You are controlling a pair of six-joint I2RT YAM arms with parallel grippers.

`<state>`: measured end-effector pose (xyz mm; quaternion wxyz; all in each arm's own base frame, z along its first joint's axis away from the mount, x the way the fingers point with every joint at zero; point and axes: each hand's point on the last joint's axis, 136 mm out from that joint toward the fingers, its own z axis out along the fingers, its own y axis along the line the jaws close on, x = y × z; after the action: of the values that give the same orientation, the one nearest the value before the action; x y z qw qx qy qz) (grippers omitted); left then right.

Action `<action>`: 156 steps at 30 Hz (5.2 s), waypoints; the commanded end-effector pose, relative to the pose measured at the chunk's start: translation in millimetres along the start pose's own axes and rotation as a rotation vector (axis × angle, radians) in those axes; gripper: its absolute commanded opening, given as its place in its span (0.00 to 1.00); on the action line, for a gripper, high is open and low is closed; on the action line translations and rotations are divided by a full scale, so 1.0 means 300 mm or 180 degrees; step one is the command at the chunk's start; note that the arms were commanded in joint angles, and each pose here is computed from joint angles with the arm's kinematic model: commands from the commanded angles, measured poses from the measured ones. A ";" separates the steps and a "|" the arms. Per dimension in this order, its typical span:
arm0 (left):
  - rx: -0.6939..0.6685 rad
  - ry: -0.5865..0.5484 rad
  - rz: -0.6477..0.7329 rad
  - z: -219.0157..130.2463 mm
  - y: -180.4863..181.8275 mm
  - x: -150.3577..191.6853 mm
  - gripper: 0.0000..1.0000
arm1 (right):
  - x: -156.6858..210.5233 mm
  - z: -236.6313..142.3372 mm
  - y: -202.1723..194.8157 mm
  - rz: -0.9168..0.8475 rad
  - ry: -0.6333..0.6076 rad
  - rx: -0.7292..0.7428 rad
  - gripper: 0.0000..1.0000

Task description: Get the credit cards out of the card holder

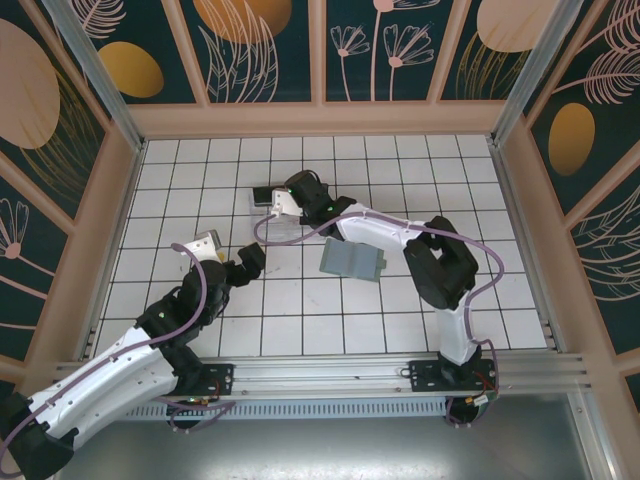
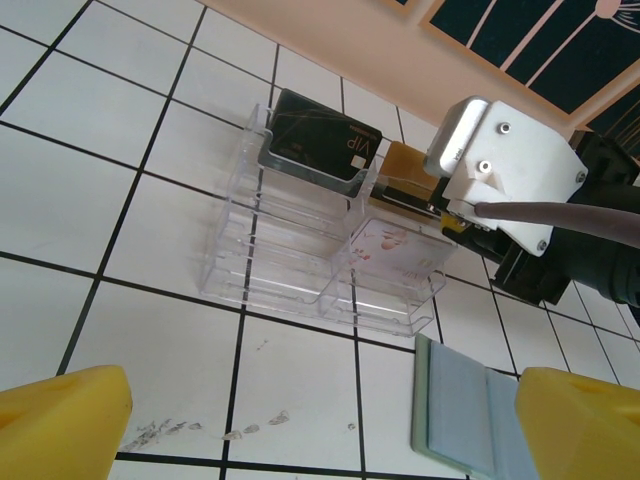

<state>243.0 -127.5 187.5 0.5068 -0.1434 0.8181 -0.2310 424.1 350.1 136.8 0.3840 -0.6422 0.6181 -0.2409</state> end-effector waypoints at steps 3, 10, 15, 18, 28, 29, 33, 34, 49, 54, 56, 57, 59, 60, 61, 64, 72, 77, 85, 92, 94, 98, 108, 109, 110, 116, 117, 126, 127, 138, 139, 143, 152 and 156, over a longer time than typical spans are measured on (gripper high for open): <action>-0.0065 -0.0018 -0.0006 0.000 0.020 0.003 0.99 | -0.001 0.027 -0.114 0.0211 0.0057 0.0372 0.32; -0.0072 -0.0029 0.0001 0.000 0.021 0.001 0.99 | 0.000 0.030 -0.135 0.0344 0.0028 0.0379 0.33; -0.0048 -0.0014 0.0021 0.004 0.013 0.003 0.99 | 0.003 -0.024 -0.179 0.0768 -0.0054 0.0353 0.33; -0.0009 0.0027 0.0036 0.015 0.000 0.012 0.99 | 0.024 -0.084 -0.223 0.1283 -0.0122 0.0394 0.33; 0.0280 0.0464 0.0116 0.110 -0.123 0.096 0.99 | 0.252 -0.273 -0.176 0.3913 -0.0176 -0.0151 0.29; 0.0343 0.0531 0.0104 0.118 -0.143 0.107 0.99 | 0.281 -0.279 -0.148 0.4191 -0.0137 -0.0328 0.29; 0.0581 0.0806 0.0063 0.162 -0.212 0.174 0.95 | 0.385 -0.322 -0.002 0.4917 -0.0071 -0.0816 0.30; 0.0607 0.0856 0.0050 0.175 -0.223 0.186 0.92 | 0.402 -0.336 0.038 0.4988 -0.0049 -0.0844 0.31; 0.0694 0.1439 -0.0123 0.360 -0.332 0.365 0.62 | 0.592 -0.314 0.435 0.6051 0.0549 -0.1395 0.39; 0.0729 0.1594 -0.0091 0.398 -0.374 0.426 0.60 | 0.606 -0.282 0.493 0.6068 0.0687 -0.1514 0.39; 0.0722 0.1646 -0.0064 0.413 -0.386 0.450 0.59 | 0.604 -0.271 0.514 0.6070 0.0740 -0.1576 0.39; 0.0728 0.1666 -0.0051 0.420 -0.393 0.458 0.59 | 0.606 -0.266 0.523 0.6068 0.0773 -0.1587 0.39; 0.0745 0.1712 -0.0027 0.430 -0.407 0.476 0.59 | 0.611 -0.257 0.543 0.6056 0.0834 -0.1600 0.38; 0.0745 0.1734 -0.0010 0.437 -0.412 0.486 0.59 | 0.613 -0.253 0.549 0.6056 0.0853 -0.1600 0.37; 0.0737 0.1757 0.0001 0.442 -0.415 0.496 0.59 | 0.616 -0.251 0.561 0.6048 0.0889 -0.1617 0.37; 0.0726 0.1848 0.0018 0.459 -0.418 0.532 0.58 | 0.623 -0.242 0.584 0.6009 0.0977 -0.1625 0.35; 0.0357 0.2007 0.0195 0.508 -0.341 0.613 0.58 | 0.634 -0.242 0.590 0.5960 0.1015 -0.1587 0.35; 0.0327 0.2076 0.0237 0.518 -0.327 0.641 0.58 | 0.629 -0.242 0.586 0.5972 0.1000 -0.1601 0.35; 0.0547 0.2170 0.0249 0.511 -0.384 0.674 0.58 | 0.628 -0.242 0.591 0.5976 0.1009 -0.1619 0.35; 0.0770 0.2161 0.0268 0.494 -0.448 0.662 0.58 | 0.628 -0.240 0.602 0.5983 0.1032 -0.1648 0.35; 0.0813 0.2155 0.0276 0.489 -0.462 0.660 0.58 | 0.625 -0.240 0.604 0.5980 0.1028 -0.1662 0.35; 0.0904 0.2123 0.0285 0.480 -0.497 0.642 0.58 | 0.626 -0.240 0.608 0.5984 0.1031 -0.1662 0.35; 0.0343 0.1813 0.0533 0.493 -0.429 0.549 0.60 | 0.627 -0.240 0.612 0.5978 0.1042 -0.1661 0.35; 0.0270 0.1757 0.0563 0.493 -0.416 0.533 0.60 | 0.628 -0.241 0.612 0.5979 0.1042 -0.1659 0.35; 0.0241 0.1714 0.0595 0.493 -0.412 0.521 0.60 | 0.628 -0.241 0.610 0.5983 0.1039 -0.1658 0.35; 0.0313 0.1755 0.0659 0.509 -0.435 0.535 0.59 | 0.630 -0.244 0.614 0.5992 0.1044 -0.1658 0.35; 0.0333 0.1781 0.0654 0.514 -0.439 0.544 0.59 | 0.629 -0.244 0.613 0.5994 0.1038 -0.1656 0.35; 0.0165 0.1933 0.0707 0.540 -0.387 0.614 0.58 | 0.627 -0.248 0.610 0.5996 0.1024 -0.1661 0.35; 0.0154 0.1939 0.0709 0.540 -0.382 0.615 0.58 | 0.625 -0.249 0.609 0.5998 0.1015 -0.1664 0.35; 0.0205 0.2183 0.0644 0.545 -0.369 0.698 0.57 | 0.624 -0.251 0.610 0.6003 0.1013 -0.1666 0.35; 0.0255 0.2204 0.0620 0.542 -0.378 0.704 0.57 | 0.624 -0.250 0.611 0.6000 0.1015 -0.1668 0.35; 0.0453 0.2285 0.0552 0.534 -0.421 0.721 0.54 | 0.624 -0.247 0.615 0.6007 0.1027 -0.1675 0.35; 0.0569 0.2331 0.0531 0.529 -0.454 0.730 0.55 | 0.624 -0.246 0.618 0.6004 0.1040 -0.1676 0.35; 0.0656 0.2278 0.0534 0.524 -0.491 0.701 0.56 | 0.626 -0.247 0.623 0.6010 0.1055 -0.1679 0.35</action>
<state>292.0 -377.8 37.4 0.2227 0.0579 0.9284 -0.2916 295.2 167.2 23.5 0.2132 0.0832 0.9452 0.2331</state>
